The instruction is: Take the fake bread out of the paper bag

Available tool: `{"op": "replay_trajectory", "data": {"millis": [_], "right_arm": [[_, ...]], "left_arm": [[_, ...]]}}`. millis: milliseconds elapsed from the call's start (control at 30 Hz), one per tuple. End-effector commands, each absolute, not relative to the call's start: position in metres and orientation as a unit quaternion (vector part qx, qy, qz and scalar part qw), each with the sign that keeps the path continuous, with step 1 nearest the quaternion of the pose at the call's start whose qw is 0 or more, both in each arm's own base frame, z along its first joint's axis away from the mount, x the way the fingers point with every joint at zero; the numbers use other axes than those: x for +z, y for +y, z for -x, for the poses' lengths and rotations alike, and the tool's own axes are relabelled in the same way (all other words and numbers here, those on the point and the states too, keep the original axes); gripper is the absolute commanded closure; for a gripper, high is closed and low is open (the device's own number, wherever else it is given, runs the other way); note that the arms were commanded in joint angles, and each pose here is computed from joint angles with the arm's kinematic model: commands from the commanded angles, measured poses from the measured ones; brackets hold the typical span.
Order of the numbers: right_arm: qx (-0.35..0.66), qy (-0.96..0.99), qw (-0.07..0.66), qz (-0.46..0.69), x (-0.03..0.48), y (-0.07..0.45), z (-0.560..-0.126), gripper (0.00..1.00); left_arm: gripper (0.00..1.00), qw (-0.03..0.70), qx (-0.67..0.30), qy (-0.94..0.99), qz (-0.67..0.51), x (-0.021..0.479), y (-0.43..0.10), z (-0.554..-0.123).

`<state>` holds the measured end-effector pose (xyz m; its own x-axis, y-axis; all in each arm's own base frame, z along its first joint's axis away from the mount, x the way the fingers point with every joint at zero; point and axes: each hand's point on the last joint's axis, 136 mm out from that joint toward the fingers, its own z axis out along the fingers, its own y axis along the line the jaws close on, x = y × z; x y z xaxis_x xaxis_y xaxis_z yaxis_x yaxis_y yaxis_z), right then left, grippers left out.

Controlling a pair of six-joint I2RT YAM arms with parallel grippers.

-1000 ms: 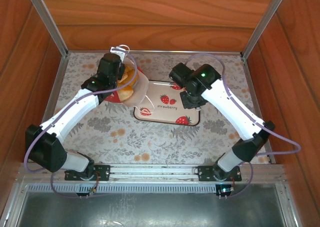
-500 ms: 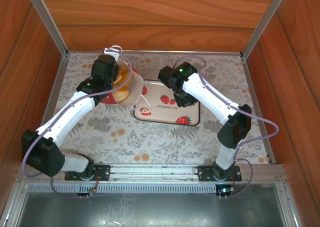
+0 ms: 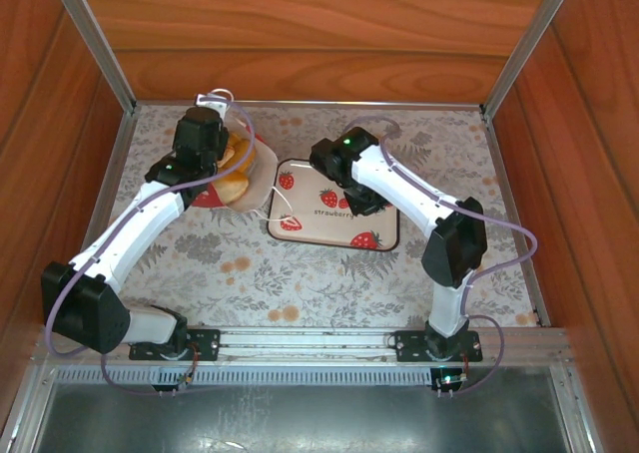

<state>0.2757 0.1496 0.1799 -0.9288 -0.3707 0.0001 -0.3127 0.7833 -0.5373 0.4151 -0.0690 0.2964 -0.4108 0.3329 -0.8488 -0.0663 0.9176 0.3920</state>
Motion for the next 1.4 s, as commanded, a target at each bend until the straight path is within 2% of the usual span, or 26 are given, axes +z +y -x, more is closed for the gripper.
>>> {"op": "replay_trajectory", "data": {"millis": [0, 567, 800, 1167, 1367], "right_arm": [[-0.327, 0.922, -0.013, 0.207, 0.186, 0.129, -0.253, 0.73], [-0.279, 0.933, -0.023, 0.227, 0.178, 0.169, -0.245, 0.52], [-0.256, 0.943, -0.007, 0.214, 0.188, 0.172, -0.241, 0.51], [-0.214, 0.960, 0.041, 0.174, 0.207, 0.171, -0.237, 0.66], [-0.168, 0.971, 0.053, 0.159, 0.200, 0.180, -0.236, 0.74]], "left_arm": [[1.00, 0.565, 0.183, 0.803, -0.052, 0.320, -0.060, -0.417], [1.00, 0.570, 0.187, 0.799, -0.048, 0.330, -0.051, -0.423], [1.00, 0.573, 0.180, 0.798, -0.049, 0.331, -0.052, -0.419], [1.00, 0.578, 0.145, 0.801, -0.055, 0.328, -0.059, -0.412], [1.00, 0.578, 0.130, 0.803, -0.062, 0.323, -0.063, -0.408]]}}
